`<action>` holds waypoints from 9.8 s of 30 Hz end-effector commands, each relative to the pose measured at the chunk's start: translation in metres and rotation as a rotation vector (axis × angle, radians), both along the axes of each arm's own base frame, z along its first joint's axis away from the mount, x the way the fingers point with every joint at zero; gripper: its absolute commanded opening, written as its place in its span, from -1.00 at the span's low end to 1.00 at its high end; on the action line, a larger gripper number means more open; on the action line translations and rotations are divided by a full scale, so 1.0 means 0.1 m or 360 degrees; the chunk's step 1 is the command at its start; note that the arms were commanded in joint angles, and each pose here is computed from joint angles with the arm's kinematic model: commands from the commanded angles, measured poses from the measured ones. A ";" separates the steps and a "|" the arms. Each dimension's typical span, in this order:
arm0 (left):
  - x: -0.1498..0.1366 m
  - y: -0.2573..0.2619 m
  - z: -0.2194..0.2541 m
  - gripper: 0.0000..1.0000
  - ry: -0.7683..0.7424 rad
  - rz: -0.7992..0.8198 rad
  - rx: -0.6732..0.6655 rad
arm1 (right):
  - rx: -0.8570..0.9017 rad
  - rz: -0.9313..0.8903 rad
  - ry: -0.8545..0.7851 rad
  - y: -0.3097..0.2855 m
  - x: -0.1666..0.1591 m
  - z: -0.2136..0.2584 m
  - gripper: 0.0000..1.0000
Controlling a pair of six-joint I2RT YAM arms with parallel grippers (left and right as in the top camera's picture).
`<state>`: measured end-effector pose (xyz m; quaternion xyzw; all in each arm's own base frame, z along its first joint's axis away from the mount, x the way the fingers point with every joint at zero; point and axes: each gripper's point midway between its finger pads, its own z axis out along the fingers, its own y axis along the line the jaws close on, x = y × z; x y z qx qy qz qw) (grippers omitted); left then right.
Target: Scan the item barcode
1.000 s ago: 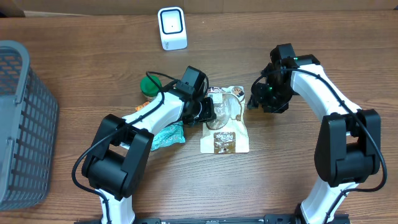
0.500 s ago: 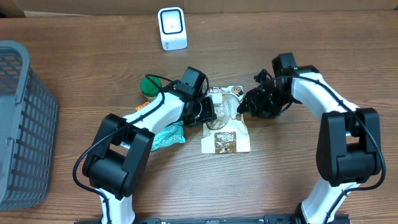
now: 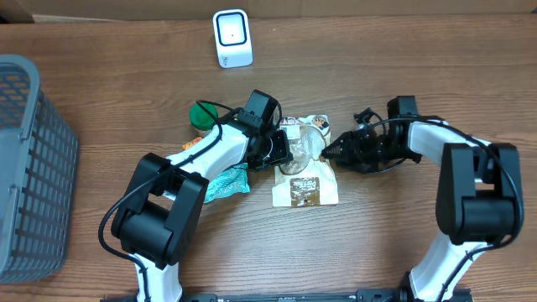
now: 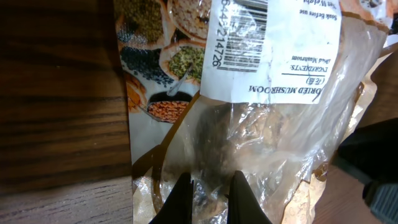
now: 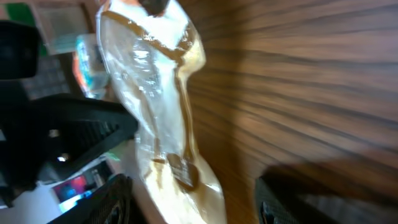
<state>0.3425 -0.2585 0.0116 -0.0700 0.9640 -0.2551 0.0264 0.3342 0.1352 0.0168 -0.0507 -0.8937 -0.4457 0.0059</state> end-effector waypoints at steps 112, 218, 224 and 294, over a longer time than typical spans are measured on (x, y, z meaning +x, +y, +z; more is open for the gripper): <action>0.42 3.29 2.92 0.99 -0.0590 0.0183 0.0554 | 0.0594 0.0774 -0.1262 1.00 -0.75 2.42 -0.92; 0.33 3.74 2.88 0.99 -0.0543 0.0223 0.0805 | -0.2557 0.0720 -0.2535 1.51 2.85 1.45 -0.92; 0.33 3.74 2.88 0.99 -0.0543 0.0223 0.0805 | -0.2519 0.0752 -0.2573 1.67 2.78 1.43 -0.92; 0.33 3.74 2.88 0.99 -0.0543 0.0223 0.0805 | -0.0277 -0.0346 -0.0169 -1.73 0.61 0.79 -0.92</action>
